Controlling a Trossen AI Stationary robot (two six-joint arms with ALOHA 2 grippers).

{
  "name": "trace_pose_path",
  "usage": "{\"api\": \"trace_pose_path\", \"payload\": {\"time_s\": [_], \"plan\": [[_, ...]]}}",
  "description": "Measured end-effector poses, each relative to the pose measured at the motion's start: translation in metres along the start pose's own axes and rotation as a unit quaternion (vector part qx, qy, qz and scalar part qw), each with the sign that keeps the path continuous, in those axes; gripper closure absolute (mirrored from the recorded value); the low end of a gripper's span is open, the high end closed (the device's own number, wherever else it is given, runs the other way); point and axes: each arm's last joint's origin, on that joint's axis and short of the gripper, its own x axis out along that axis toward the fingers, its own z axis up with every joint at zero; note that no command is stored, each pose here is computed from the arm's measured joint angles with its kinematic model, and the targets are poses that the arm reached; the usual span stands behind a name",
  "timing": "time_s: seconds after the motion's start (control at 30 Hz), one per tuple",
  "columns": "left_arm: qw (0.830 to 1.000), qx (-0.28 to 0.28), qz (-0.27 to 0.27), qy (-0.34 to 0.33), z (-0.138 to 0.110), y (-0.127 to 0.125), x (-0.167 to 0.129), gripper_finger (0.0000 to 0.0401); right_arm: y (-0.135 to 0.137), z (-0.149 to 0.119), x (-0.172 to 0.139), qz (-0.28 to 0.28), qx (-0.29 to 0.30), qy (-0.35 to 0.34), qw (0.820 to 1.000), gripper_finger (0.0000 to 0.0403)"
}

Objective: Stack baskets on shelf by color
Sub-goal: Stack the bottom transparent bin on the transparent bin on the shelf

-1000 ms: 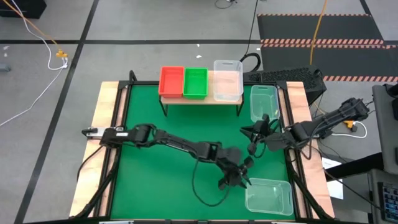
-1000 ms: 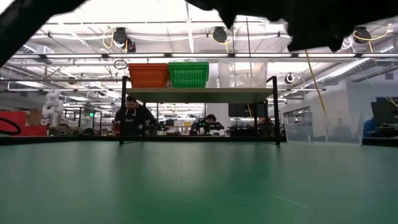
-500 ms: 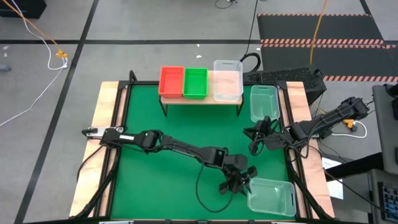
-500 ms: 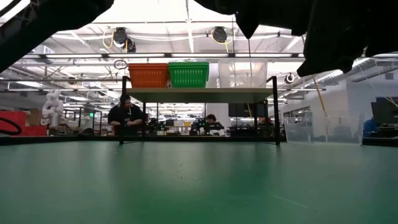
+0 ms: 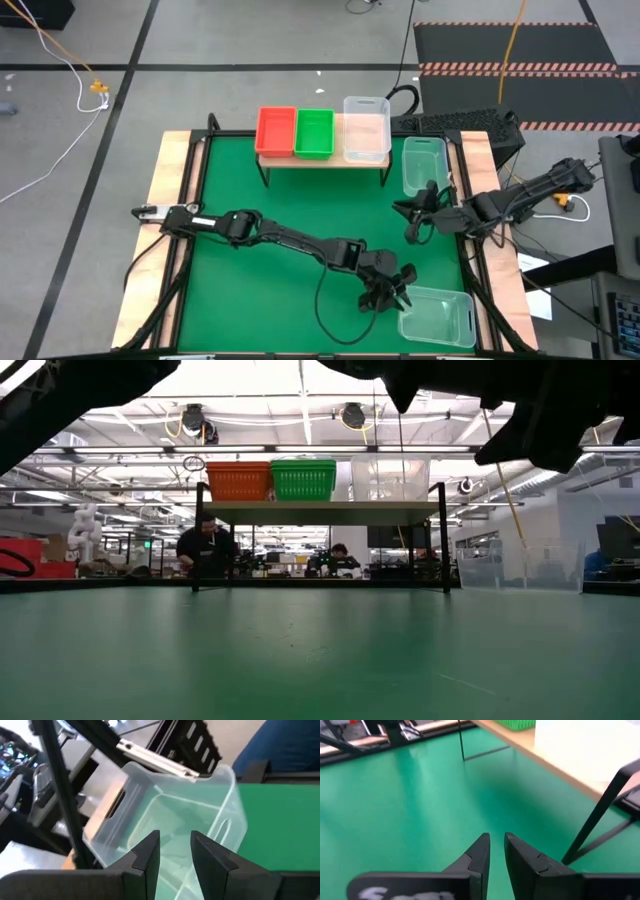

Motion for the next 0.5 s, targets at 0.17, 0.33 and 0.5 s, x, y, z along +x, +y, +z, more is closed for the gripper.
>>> {"api": "trace_pose_path", "payload": {"time_s": [0.17,0.33,0.5], "plan": [[0.999,-0.016,-0.017,0.022,-0.006,-0.003,-0.001,0.0288,-0.003,0.005,-0.006,0.01,-0.003,-0.021,1.0,0.0353],[0.999,-0.021,-0.026,0.032,-0.009,-0.004,-0.002,0.0288,-0.005,0.007,-0.008,0.013,-0.006,-0.027,1.0,0.0353],[0.999,-0.015,-0.023,0.045,-0.011,-0.004,-0.002,0.0288,-0.005,0.007,-0.008,0.013,-0.001,-0.027,1.0,0.0353]]}}
